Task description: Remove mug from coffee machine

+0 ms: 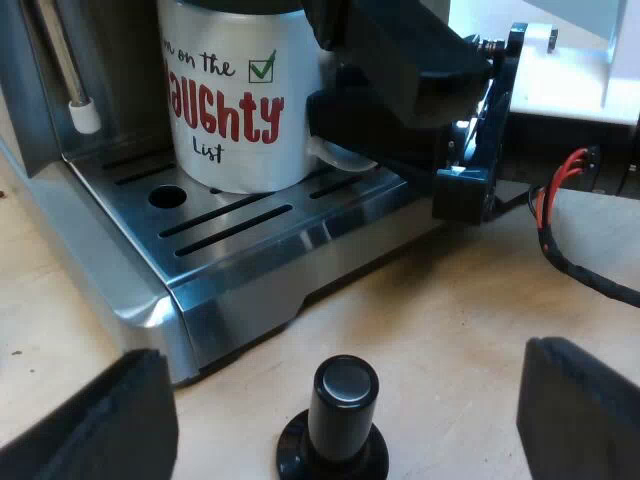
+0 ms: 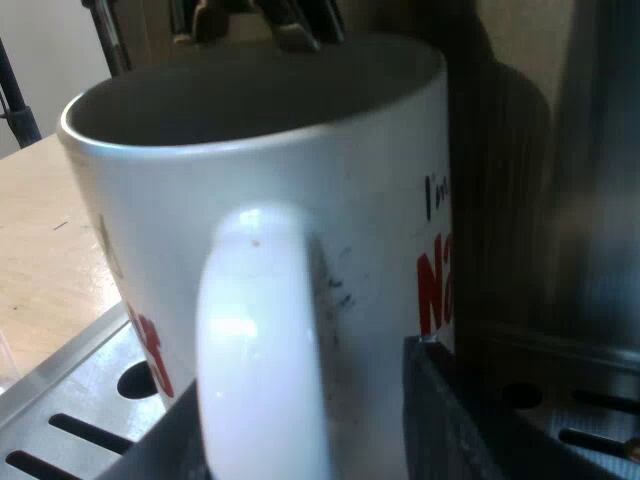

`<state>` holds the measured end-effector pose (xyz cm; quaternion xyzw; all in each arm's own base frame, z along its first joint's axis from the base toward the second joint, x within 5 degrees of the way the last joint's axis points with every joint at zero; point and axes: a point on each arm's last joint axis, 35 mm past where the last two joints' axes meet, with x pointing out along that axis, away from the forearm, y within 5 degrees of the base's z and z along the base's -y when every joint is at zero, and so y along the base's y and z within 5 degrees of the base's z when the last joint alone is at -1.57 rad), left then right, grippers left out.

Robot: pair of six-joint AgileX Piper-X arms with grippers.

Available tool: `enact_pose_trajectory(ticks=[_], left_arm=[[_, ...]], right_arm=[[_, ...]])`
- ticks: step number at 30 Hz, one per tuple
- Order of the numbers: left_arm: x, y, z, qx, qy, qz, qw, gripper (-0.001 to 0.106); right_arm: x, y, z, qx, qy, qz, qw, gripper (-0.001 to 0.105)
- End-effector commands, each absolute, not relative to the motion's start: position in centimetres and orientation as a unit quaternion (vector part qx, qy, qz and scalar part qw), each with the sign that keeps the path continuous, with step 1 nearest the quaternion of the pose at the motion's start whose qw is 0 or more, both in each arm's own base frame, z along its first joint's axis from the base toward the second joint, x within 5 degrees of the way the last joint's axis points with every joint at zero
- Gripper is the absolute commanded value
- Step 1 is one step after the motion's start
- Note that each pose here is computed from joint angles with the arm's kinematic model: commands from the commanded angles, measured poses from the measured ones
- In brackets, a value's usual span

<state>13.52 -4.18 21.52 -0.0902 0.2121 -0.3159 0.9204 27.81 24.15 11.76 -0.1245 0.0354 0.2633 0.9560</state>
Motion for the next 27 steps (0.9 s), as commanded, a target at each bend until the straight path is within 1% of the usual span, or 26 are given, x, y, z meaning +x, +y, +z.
enact_pose_trajectory(ticks=[1,5,6,11,14,21,26,27], left_arm=[[13.54,-4.27,21.68,-0.095,0.209,-0.321,0.919,0.072],[13.54,-4.27,21.68,-0.095,0.209,-0.321,0.919,0.072],[13.54,-4.27,21.68,-0.095,0.209,-0.321,0.919,0.072],[13.54,-4.27,21.68,-0.095,0.209,-0.321,0.919,0.072],[13.54,-4.27,21.68,-0.095,0.209,-0.321,0.919,0.072],[13.54,-4.27,21.68,-0.095,0.209,-0.321,0.919,0.072],[13.54,-4.27,21.68,-0.095,0.209,-0.321,0.919,0.072],[13.53,-4.26,21.6,-0.095,0.21,-0.321,0.919,0.072]], right_arm=[[27.94,24.18,11.98,-0.123,0.03,0.265,0.956,0.036],[27.94,24.18,11.98,-0.123,0.03,0.265,0.956,0.036],[27.94,24.18,11.98,-0.123,0.03,0.265,0.956,0.034],[27.95,24.19,12.08,-0.121,0.026,0.264,0.956,0.011],[27.95,24.19,12.08,-0.121,0.026,0.264,0.956,0.003],[27.95,24.19,12.08,-0.124,0.025,0.264,0.956,0.002],[27.66,24.53,12.08,-0.146,0.018,0.271,0.951,0.002],[27.59,24.6,12.08,-0.146,0.018,0.272,0.951,0.002]])
